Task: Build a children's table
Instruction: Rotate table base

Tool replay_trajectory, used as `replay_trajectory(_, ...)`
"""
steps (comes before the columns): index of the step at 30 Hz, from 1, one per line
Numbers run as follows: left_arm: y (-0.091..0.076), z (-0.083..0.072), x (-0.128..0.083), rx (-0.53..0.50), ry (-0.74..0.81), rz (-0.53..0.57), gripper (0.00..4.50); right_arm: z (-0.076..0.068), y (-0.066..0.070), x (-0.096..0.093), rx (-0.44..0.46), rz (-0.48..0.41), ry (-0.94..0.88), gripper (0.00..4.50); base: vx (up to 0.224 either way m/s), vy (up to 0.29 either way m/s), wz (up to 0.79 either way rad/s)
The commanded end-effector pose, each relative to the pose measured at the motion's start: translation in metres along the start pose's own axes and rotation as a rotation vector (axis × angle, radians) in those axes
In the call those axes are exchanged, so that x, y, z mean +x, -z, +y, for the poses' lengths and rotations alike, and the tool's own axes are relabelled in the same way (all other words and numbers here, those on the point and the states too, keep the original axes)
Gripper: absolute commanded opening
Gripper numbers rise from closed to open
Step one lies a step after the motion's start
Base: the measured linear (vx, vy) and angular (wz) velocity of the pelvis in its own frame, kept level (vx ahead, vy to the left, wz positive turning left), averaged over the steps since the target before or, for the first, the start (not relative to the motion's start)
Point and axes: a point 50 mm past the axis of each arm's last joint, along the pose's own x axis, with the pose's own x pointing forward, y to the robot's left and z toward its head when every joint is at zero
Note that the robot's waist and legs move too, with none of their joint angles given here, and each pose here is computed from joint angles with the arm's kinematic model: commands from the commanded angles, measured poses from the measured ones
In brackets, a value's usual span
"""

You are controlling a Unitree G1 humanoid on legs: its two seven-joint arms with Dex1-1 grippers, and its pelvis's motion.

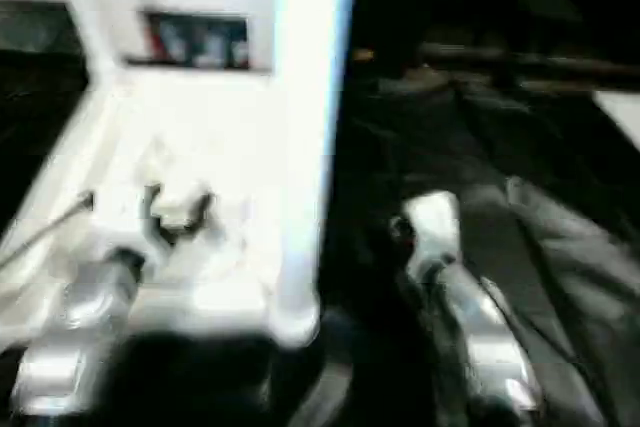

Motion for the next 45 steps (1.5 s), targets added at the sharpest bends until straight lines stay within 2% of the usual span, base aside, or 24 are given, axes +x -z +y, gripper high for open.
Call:
replay_trajectory(1,-0.002,0.016,-0.006,0.023,-0.069,-0.007,4.44,0.011,-0.017,0.01,0.014,-0.065,-0.048,3.08,0.007,0.111,0.07)
replay_trajectory(7,0.001,0.022,-0.015,0.029,-0.093,0.011,4.44,0.018,-0.012,0.01,-0.019,-0.04,-0.098,3.08,-0.102,-0.006,-0.11)
replay_trajectory(11,0.003,0.023,-0.017,0.045,-0.088,0.025,4.44,0.021,-0.009,0.009,0.007,-0.032,-0.094,3.08,-0.144,-0.018,0.11)
replay_trajectory(16,0.001,0.023,-0.014,0.101,0.039,0.051,4.44,0.022,-0.007,0.007,0.024,-0.023,-0.08,3.08,-0.08,-0.023,0.04)
replay_trajectory(18,-0.003,0.02,-0.01,0.165,0.209,0.051,4.44,0.02,-0.009,0.003,0.01,-0.051,-0.104,3.08,-0.07,-0.013,0.05)
replay_trajectory(19,-0.007,0.02,-0.008,0.161,0.328,0.058,4.44,0.014,-0.014,0.0,0.009,-0.073,-0.118,3.08,-0.058,-0.012,0.03)
replay_trajectory(22,-0.009,0.019,-0.008,0.137,0.392,0.071,4.44,0.011,-0.018,-0.002,0.011,-0.083,-0.142,3.08,-0.019,-0.004,0.01)
replay_trajectory(23,-0.015,0.013,-0.009,0.125,0.551,0.068,4.44,0.008,-0.024,-0.005,0.001,-0.086,-0.244,3.08,0.0,0.0,0.0)
replay_trajectory(24,-0.018,0.009,-0.011,0.133,0.627,0.064,4.44,0.007,-0.026,-0.007,-0.007,-0.086,-0.291,3.08,0.0,0.0,0.0)
replay_trajectory(27,-0.017,-0.002,-0.022,0.151,0.939,0.216,4.44,0.002,-0.032,-0.012,-0.149,-0.043,-0.455,3.08,0.0,0.0,0.0)
replay_trajectory(28,-0.017,-0.002,-0.022,0.151,0.939,0.216,4.44,0.002,-0.032,-0.012,-0.149,-0.043,-0.455,3.08,0.0,0.0,0.0)
replay_trajectory(30,-0.015,-0.006,-0.022,0.217,1.017,0.284,4.44,-0.007,-0.037,-0.01,-0.209,-0.027,-0.464,3.08,0.0,0.0,0.0)
replay_trajectory(31,-0.014,-0.006,-0.022,0.229,1.021,0.294,4.44,-0.009,-0.038,-0.01,-0.213,-0.028,-0.454,3.08,0.0,0.0,0.0)
replay_trajectory(33,-0.013,-0.009,-0.015,0.257,0.953,0.242,4.44,-0.013,-0.043,-0.007,-0.196,-0.044,-0.404,3.08,0.0,0.0,0.0)
replay_trajectory(35,-0.014,-0.004,0.001,0.246,0.67,0.12,4.44,-0.015,-0.039,-0.003,-0.124,-0.039,-0.306,3.08,0.0,0.0,0.0)
replay_trajectory(36,-0.014,-0.004,0.001,0.246,0.67,0.12,4.44,-0.015,-0.039,-0.003,-0.124,-0.039,-0.306,3.08,0.05,-0.002,0.01)
replay_trajectory(37,-0.016,-0.001,0.003,0.207,0.591,0.089,4.44,-0.016,-0.036,-0.001,-0.087,-0.043,-0.245,3.08,0.051,0.0,0.0)
replay_trajectory(38,-0.017,0.006,0.002,0.145,0.463,0.053,4.44,-0.017,-0.03,0.001,-0.003,-0.049,-0.133,3.08,0.051,0.0,0.0)
replay_trajectory(40,-0.016,0.01,0.0,0.108,0.385,0.037,4.44,-0.017,-0.024,0.002,0.076,-0.054,-0.061,3.08,0.0,0.0,0.0)
replay_trajectory(41,-0.009,0.015,-0.004,0.081,0.326,0.069,4.44,-0.006,-0.013,0.001,0.146,-0.043,-0.031,3.08,0.0,0.0,0.0)
replay_trajectory(45,-0.002,0.017,-0.008,0.078,0.275,0.089,4.44,0.009,-0.005,0.0,0.177,-0.026,-0.03,3.08,0.0,0.0,0.0)
